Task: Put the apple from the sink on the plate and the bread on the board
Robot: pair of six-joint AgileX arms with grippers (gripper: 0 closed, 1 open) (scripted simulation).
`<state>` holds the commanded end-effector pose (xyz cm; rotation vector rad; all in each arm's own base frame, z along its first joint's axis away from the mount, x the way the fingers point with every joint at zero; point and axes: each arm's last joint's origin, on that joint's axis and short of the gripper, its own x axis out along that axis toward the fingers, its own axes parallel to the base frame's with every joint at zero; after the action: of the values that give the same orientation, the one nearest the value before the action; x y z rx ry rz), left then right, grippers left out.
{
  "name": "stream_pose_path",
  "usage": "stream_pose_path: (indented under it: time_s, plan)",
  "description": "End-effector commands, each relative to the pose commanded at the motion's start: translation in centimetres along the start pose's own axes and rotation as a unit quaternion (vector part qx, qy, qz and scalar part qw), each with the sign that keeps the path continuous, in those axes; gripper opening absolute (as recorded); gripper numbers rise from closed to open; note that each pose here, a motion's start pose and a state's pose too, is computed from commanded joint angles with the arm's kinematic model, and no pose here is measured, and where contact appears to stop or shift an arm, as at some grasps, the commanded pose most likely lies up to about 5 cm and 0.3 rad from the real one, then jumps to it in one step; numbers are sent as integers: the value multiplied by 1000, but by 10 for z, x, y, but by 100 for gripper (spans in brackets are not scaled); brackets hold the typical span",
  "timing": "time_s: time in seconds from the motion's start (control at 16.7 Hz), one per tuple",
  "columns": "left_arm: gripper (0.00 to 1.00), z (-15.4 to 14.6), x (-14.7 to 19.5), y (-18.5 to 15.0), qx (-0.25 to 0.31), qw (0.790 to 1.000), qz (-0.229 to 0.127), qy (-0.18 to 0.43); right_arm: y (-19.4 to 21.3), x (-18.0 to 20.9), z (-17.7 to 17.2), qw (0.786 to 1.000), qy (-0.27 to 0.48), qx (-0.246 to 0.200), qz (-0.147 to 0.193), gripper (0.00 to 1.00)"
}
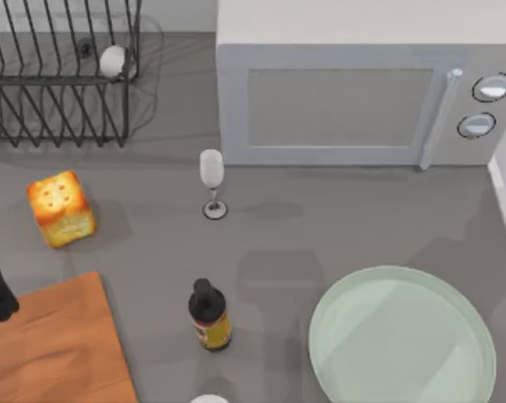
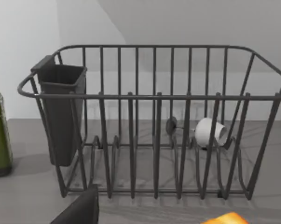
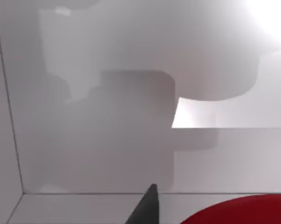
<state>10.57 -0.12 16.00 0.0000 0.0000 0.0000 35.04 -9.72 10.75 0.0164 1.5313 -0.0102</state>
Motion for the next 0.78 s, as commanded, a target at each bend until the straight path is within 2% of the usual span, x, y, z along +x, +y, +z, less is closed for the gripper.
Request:
stream_pose_path:
  time_s: [0.18, 0.54, 0.78]
  plan:
    - [100, 0, 0, 0, 0, 1000, 0, 0, 1, -26, -1, 1000, -8, 0, -2, 0]
    - [100, 0, 0, 0, 0, 1000, 0, 0, 4, -31, 1, 1000, -14, 0, -4, 0]
    - [100, 0, 0, 0, 0, 1000, 0, 0, 40, -53, 2, 1000, -24, 3, -5, 0]
